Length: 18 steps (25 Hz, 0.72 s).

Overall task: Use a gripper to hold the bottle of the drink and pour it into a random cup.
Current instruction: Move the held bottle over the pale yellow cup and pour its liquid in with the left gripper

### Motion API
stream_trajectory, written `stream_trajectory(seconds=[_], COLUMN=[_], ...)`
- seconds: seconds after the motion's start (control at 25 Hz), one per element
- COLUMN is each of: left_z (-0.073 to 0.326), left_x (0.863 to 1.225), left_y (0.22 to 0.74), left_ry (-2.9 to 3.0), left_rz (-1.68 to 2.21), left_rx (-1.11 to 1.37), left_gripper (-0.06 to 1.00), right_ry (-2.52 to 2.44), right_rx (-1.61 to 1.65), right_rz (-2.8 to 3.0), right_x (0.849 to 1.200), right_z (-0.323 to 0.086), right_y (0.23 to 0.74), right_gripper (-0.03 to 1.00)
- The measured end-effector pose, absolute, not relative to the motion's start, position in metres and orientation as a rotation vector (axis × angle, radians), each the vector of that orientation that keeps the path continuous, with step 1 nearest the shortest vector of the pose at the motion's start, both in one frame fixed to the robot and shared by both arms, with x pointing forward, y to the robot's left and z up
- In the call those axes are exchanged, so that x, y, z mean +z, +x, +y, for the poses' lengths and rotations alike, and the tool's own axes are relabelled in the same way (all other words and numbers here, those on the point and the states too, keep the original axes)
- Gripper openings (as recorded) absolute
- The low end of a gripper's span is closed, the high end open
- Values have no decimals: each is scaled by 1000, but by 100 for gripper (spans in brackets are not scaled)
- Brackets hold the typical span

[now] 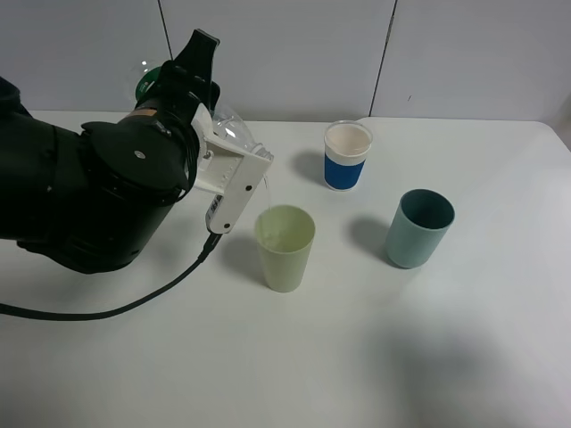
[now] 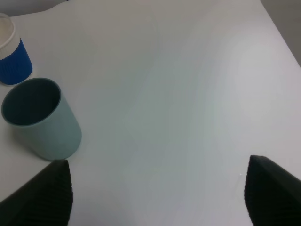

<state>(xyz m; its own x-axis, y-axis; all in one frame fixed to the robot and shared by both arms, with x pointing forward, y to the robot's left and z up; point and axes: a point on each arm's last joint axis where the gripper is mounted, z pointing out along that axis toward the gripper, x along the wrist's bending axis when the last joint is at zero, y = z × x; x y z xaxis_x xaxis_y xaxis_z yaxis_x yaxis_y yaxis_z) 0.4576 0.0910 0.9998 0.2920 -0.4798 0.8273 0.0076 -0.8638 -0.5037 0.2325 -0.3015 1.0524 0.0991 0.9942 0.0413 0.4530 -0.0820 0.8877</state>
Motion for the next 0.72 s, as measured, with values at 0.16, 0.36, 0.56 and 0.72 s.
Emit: stream_trajectory(seconds=[0.16,0.36,0.56,0.72], left_z=[91,89,88,87], left_x=[1000,1002,1004,1005], left_y=[458,459,459,459], left_ry=[-2150,-2143,-2129,-2115], left_rz=[427,431,445,458], left_rx=[-1603,-1616,-1632,-1645], left_gripper=[47,47,47,47], right_ry=[1640,1640,1640,1640], right_rx=[927,927,927,927], right_rz=[1447,1447,1447,1447], right_x=[1052,1052,1052,1052], right_z=[-301,-301,-301,-301], right_y=[233,233,233,233], right_gripper=[74,74,74,74])
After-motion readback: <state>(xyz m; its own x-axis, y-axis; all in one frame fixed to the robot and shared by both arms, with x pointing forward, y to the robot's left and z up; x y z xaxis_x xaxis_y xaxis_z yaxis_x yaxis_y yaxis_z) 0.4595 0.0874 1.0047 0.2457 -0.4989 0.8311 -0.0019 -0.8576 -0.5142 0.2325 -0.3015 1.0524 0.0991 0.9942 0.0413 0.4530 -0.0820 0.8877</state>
